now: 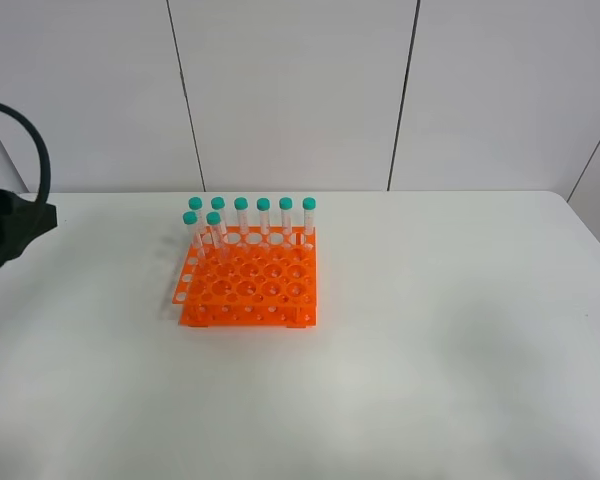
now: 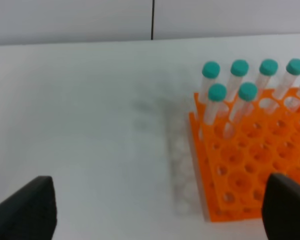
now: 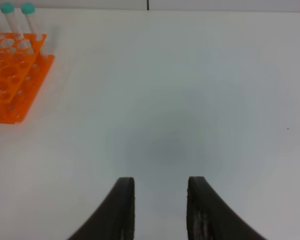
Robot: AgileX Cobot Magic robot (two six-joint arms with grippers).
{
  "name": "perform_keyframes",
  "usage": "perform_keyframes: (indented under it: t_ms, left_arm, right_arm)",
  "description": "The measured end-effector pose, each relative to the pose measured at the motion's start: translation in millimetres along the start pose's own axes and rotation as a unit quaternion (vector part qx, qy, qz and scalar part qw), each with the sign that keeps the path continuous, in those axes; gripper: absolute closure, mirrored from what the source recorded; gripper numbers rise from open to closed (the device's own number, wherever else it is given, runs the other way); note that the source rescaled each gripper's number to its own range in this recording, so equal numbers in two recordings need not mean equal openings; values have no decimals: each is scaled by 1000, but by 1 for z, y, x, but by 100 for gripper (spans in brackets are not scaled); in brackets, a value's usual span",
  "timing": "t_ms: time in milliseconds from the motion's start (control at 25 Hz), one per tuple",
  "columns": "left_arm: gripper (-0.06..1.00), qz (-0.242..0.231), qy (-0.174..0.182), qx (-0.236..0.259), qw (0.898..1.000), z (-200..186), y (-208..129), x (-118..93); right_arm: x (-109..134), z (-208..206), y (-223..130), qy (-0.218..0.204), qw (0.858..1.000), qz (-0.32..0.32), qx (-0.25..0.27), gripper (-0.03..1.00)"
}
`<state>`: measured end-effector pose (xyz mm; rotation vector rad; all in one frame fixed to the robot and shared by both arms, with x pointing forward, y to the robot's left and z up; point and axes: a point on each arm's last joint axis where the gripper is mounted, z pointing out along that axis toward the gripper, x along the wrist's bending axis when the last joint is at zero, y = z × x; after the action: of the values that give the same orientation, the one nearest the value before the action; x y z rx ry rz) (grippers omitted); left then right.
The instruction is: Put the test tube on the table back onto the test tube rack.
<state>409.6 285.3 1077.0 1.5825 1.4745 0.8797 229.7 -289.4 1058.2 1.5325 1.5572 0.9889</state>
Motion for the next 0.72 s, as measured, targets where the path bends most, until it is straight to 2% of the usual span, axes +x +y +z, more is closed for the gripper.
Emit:
perform_keyframes:
  t_ms: [160, 360, 720]
  left_arm:
    - [-5, -12, -4, -9, 1000, -13, -21, 0]
    - [-5, -20, -10, -26, 999, -39, -28, -1]
    - [-5, -26, -17, 13, 999, -83, -53, -2]
  right_arm:
    - [0, 0, 0, 0, 1000, 0, 0, 68]
    - [0, 0, 0, 0, 1000, 0, 0, 68]
    - [0, 0, 0, 0, 1000, 0, 0, 68]
